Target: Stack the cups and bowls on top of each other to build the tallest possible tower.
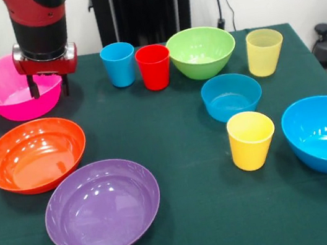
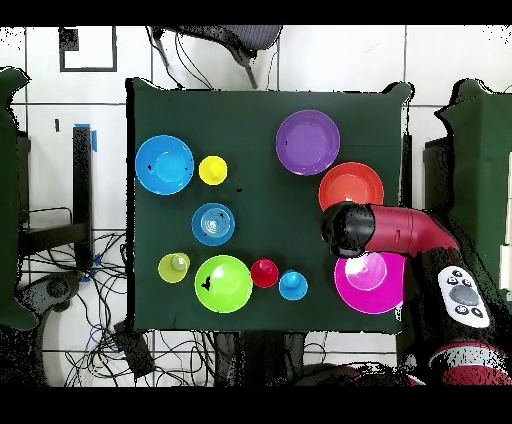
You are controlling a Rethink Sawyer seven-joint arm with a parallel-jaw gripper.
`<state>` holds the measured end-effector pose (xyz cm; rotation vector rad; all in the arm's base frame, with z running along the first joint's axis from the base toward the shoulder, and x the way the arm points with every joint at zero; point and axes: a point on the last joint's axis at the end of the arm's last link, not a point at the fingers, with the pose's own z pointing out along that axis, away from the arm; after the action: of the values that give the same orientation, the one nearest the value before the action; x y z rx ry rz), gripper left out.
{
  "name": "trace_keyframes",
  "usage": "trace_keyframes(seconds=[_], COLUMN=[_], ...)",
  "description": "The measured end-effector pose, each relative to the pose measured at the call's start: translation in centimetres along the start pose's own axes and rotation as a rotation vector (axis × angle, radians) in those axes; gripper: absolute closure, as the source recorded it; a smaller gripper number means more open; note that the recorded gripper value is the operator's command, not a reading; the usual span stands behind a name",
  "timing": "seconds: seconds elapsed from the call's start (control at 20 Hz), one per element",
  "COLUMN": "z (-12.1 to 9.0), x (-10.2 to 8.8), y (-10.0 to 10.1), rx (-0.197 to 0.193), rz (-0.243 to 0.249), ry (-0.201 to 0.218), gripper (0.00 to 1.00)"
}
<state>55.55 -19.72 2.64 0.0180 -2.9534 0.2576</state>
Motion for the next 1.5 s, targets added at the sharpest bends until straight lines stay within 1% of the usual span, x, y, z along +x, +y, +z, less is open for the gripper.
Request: trace_keyframes(seconds=[0.25,0.3,0.55,0.6,0.9,1.25,1.5], z=[0.4,0.4,0.6,0.7,1.0,1.4,1.5], x=[0.6,0.8,1.3,1.6,2.1,3.5,4.2], y=[-1.0,-1.5,-2.6,-3.2,-3.8,-5.1,-5.7], rx=[0.005,0.006,0.009,0.012,0.02,0.04,0.05], rz=[0.02,0.03,0.048,0.057,0.065,0.085,0.094], ry=[0.013,0.015,0.021,0.024,0.034,0.06,0.072], gripper=[0.0,0.0,0.0,0.0,0.0,0.0,0.0])
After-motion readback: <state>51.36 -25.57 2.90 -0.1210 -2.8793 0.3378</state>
